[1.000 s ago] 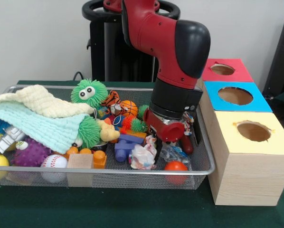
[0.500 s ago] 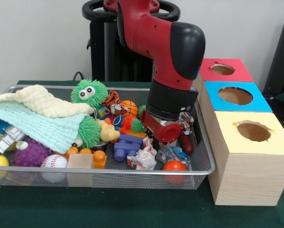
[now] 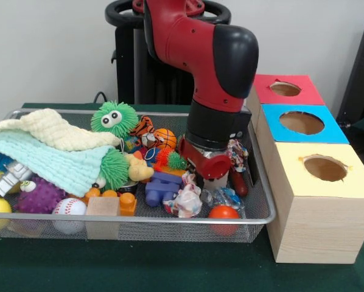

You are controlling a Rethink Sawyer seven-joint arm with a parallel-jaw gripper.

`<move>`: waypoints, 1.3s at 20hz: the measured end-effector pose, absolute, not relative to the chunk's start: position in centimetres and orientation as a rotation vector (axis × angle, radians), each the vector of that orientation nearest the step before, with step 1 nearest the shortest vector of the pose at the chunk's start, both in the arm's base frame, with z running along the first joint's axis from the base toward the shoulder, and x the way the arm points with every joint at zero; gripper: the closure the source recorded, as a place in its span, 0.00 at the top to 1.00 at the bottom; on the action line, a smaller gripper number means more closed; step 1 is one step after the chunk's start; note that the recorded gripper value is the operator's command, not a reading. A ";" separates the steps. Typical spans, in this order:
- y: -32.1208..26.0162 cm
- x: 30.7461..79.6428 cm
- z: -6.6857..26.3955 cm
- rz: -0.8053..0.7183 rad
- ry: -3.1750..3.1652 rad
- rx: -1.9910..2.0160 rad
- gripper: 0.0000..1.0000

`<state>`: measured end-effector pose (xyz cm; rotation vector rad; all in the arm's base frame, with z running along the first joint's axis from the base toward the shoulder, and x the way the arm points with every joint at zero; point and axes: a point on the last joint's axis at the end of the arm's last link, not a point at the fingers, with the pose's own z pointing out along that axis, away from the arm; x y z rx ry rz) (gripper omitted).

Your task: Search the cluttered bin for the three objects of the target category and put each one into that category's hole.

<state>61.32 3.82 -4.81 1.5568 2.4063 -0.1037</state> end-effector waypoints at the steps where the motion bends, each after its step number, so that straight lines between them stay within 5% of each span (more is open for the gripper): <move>1: 3.9 61.2 -4.1 -0.109 2.429 1.554 0.00; 14: 4.7 58.6 5.0 -0.329 2.549 1.367 0.00; 26: 0.8 59.4 8.6 -0.387 2.456 1.369 0.00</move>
